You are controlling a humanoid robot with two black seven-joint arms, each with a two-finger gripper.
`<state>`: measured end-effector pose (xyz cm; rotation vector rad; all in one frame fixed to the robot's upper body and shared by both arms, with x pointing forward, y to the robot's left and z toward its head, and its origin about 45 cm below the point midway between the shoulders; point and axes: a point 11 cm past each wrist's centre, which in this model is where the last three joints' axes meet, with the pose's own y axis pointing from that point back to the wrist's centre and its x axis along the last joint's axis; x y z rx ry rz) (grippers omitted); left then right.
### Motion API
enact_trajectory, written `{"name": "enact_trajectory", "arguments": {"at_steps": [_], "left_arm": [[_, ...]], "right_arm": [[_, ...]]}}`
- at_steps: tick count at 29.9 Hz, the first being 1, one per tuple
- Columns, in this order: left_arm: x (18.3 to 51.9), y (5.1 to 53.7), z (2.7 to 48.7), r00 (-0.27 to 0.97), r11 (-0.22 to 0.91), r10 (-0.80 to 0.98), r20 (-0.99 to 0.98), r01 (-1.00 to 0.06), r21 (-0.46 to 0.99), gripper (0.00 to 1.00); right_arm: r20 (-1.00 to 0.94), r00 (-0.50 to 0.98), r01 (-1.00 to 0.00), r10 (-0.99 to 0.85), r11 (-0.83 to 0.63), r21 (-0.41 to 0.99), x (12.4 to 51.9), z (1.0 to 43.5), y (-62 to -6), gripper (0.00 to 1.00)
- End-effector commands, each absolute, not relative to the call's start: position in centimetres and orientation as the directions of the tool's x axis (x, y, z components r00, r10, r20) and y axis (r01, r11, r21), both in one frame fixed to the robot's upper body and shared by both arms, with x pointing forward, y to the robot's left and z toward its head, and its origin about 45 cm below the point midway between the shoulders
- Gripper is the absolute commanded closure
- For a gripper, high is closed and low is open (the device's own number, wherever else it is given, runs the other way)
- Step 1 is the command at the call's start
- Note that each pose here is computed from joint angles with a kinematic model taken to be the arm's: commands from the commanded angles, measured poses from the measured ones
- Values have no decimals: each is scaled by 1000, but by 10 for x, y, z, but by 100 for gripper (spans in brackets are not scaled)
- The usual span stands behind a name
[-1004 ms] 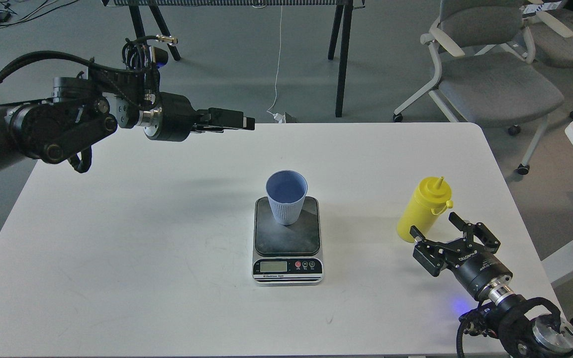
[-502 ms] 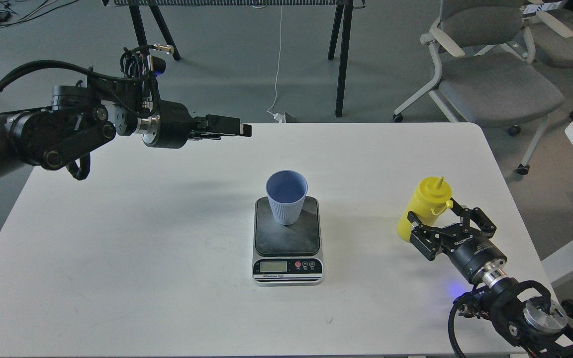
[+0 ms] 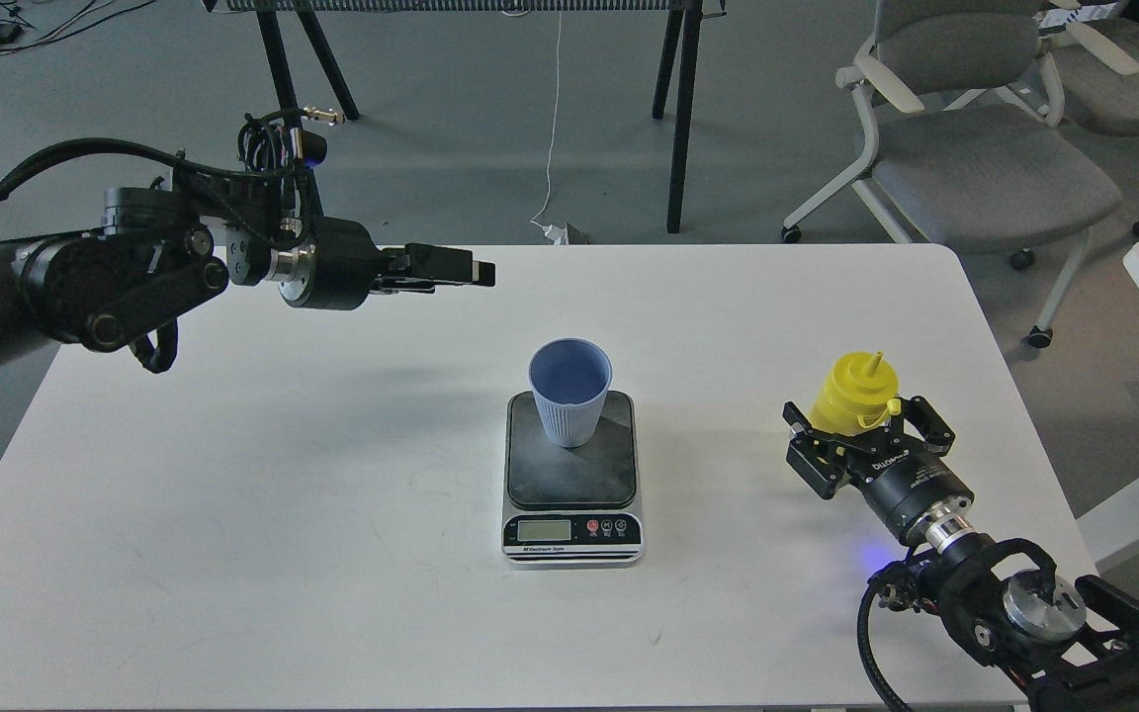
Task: Pour seasoning into cup on scale with both arms
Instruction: 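Lift the yellow bottle with the right gripper and invert it above the cup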
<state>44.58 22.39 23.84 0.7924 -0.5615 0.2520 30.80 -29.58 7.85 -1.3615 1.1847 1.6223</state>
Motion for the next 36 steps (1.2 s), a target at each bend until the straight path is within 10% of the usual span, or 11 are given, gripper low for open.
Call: {"name": "enact_trajectory", "arguments": {"at_steps": [1, 8, 15, 21, 36], "left_arm": [[445, 223, 238, 827, 684, 8, 562, -414, 600, 0], [441, 226, 228, 838, 682, 12, 545, -406, 609, 0], [441, 227, 228, 839, 681, 17, 545, -408, 608, 0], [442, 227, 229, 837, 683, 21, 546, -410, 604, 0], [438, 232, 221, 847, 677, 27, 531, -407, 613, 0]], "right_arm": [[-980, -193, -917, -49, -347, 198, 310, 81, -293, 81], [-995, -90, -943, -38, -319, 97, 330, 118, -308, 98], [-875, 399, -895, -276, -325, -305, 422, 343, -371, 98], [-238, 592, -805, -770, -555, -209, 463, 494, -333, 98], [717, 518, -794, -467, -573, 201, 490, 409, -173, 98]]}}
